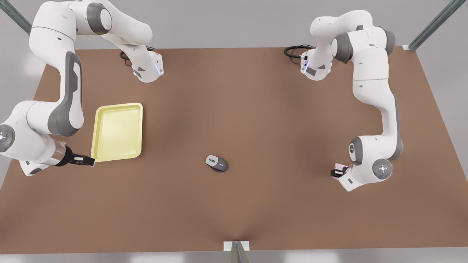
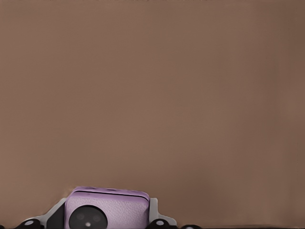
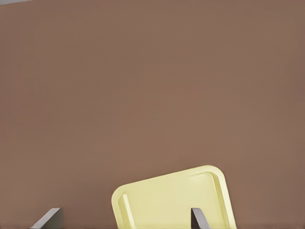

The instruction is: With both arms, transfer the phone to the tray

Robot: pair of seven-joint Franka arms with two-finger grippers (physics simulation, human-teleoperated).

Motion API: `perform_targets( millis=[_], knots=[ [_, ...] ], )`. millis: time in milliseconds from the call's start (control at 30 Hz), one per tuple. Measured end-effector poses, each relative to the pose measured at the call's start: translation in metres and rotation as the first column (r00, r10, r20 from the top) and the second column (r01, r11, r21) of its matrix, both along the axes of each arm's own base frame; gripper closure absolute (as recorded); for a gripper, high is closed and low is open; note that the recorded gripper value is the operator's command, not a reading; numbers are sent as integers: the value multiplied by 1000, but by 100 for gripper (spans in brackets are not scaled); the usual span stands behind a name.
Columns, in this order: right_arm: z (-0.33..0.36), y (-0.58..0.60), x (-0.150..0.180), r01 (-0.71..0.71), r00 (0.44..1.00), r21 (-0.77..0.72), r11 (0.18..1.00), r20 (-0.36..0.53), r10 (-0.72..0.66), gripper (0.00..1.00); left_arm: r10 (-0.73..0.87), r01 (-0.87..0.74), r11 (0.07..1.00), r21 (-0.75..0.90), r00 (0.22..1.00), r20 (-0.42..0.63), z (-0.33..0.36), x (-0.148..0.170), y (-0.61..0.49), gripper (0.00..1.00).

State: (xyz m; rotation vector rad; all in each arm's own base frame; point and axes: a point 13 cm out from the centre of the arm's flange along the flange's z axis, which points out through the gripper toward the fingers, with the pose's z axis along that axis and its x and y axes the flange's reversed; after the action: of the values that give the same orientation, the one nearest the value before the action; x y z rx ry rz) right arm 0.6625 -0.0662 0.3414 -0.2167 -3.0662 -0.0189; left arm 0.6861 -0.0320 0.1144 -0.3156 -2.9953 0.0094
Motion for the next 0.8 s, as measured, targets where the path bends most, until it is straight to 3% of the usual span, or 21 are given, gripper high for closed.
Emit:
perform_targets(
  millis=[233, 433, 800],
  knots=[
    [-6, 1, 0, -1, 1000, 0, 1000, -10, 1, 0, 15, -18, 998, -61, 999, -43, 20, -22, -166, 22],
    [-7, -2, 1, 0, 1000, -5, 1000, -9, 0, 0, 43, -45, 998, -54, 998, -39, 49, -66, -314, 22],
    [-13, 0, 0, 25, 999, -9, 1000, -21, -25, 0, 124, -125, 989, -78, 992, -21, 89, -239, -579, 22]
  ],
)
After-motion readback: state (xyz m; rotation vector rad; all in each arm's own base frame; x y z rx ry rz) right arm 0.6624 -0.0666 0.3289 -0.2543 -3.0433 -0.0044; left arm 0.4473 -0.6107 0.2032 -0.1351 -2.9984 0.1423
